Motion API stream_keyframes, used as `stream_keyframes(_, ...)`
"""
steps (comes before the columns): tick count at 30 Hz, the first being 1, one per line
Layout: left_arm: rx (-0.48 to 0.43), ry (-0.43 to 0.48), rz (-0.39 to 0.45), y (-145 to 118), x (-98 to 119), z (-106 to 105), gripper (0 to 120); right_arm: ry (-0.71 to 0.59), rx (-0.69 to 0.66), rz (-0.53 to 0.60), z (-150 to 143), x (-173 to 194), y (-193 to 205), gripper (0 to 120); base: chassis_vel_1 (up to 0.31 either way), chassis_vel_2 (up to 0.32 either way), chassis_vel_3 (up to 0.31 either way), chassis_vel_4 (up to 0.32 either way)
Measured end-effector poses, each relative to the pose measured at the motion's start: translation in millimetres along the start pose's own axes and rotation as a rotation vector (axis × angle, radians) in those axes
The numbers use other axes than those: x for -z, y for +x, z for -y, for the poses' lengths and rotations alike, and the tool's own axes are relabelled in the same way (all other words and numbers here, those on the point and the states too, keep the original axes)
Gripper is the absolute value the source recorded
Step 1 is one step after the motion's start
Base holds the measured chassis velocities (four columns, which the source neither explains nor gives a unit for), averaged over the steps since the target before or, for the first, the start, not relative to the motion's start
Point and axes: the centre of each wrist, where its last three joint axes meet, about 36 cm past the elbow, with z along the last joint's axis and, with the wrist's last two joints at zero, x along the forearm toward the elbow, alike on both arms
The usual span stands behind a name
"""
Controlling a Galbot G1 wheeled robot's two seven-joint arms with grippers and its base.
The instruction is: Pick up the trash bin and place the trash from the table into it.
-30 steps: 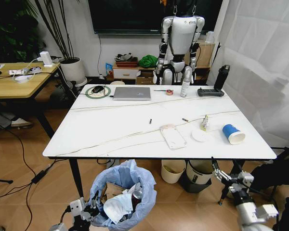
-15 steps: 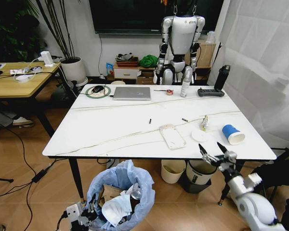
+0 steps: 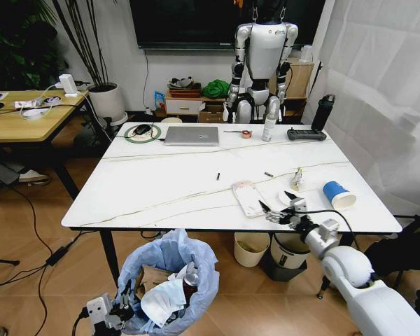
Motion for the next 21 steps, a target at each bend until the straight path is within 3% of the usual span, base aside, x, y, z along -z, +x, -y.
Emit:
stream_keyframes(18, 0.013, 0.006, -0.006, 0.2, -3.7, 3.3, 0, 0.078, 0.018, -0.084, -2.4, -27.5, -30.2, 99, 0.000, 0.000, 0.000, 0.000)
stream_keyframes(21, 0.014, 0.006, -0.006, 0.6, -3.7, 3.3, 0, 0.100, 0.013, -0.101, -2.5, -32.9, -35.7, 88, 0.000, 0.000, 0.000, 0.000)
